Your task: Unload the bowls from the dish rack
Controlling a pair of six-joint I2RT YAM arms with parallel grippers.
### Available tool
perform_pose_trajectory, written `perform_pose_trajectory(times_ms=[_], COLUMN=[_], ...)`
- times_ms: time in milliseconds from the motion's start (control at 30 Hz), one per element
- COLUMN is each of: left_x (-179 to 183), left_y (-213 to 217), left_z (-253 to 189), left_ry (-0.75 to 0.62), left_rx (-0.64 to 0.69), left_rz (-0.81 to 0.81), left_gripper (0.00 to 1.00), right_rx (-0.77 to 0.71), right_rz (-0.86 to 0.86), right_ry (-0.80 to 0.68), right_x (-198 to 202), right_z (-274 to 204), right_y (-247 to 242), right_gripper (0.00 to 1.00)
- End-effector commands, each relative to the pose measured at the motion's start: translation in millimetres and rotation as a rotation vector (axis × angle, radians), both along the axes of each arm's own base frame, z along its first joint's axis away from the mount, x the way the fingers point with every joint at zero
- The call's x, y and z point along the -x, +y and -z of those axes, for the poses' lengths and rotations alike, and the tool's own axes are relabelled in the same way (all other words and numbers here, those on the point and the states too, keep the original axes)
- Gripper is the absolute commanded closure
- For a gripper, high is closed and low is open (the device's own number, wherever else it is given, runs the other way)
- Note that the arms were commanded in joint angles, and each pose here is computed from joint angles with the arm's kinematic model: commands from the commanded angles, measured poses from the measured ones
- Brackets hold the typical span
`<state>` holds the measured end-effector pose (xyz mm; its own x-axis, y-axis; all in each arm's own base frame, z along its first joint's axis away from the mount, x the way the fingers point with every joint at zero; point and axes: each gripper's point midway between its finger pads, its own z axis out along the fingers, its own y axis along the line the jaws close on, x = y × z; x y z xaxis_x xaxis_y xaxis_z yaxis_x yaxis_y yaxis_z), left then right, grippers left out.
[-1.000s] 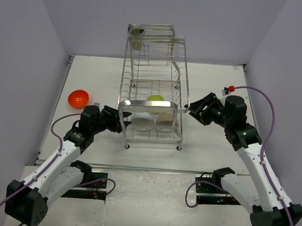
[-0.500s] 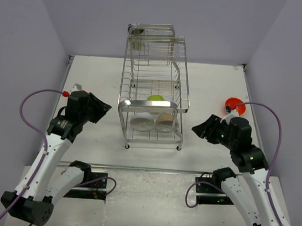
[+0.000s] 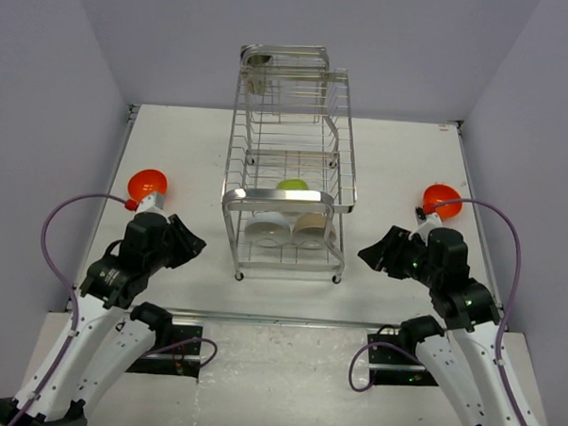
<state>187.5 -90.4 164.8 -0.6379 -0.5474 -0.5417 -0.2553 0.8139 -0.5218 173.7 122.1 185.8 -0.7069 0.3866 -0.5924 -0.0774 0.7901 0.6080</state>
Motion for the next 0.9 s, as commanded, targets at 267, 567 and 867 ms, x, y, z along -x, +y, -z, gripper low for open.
perform_pose_trajectory(times_ms=[267,567,867], left_x=[31.9,51.2,47.5], left_y=[-43.1,-72.8,-89.1], left_z=[-14.7,-8.5,14.6], left_ry=[-0.019,0.045,0.082], left_rx=[0.179,0.329,0.433], left_rz=[0.261,0.408,0.428], left_gripper=[0.79,1.00,1.00], right_rx=[-0.093,-0.228,-0.324], right_rz=[-0.135,-0.314,-0.356], right_ry=[-0.015,0.011,0.035], right_x=[26.6,43.9,35.3], right_z=[-19.4,-15.3,-4.1], right_y=[20.2,48.4,63.9], right_gripper=[0.85,1.00,1.00])
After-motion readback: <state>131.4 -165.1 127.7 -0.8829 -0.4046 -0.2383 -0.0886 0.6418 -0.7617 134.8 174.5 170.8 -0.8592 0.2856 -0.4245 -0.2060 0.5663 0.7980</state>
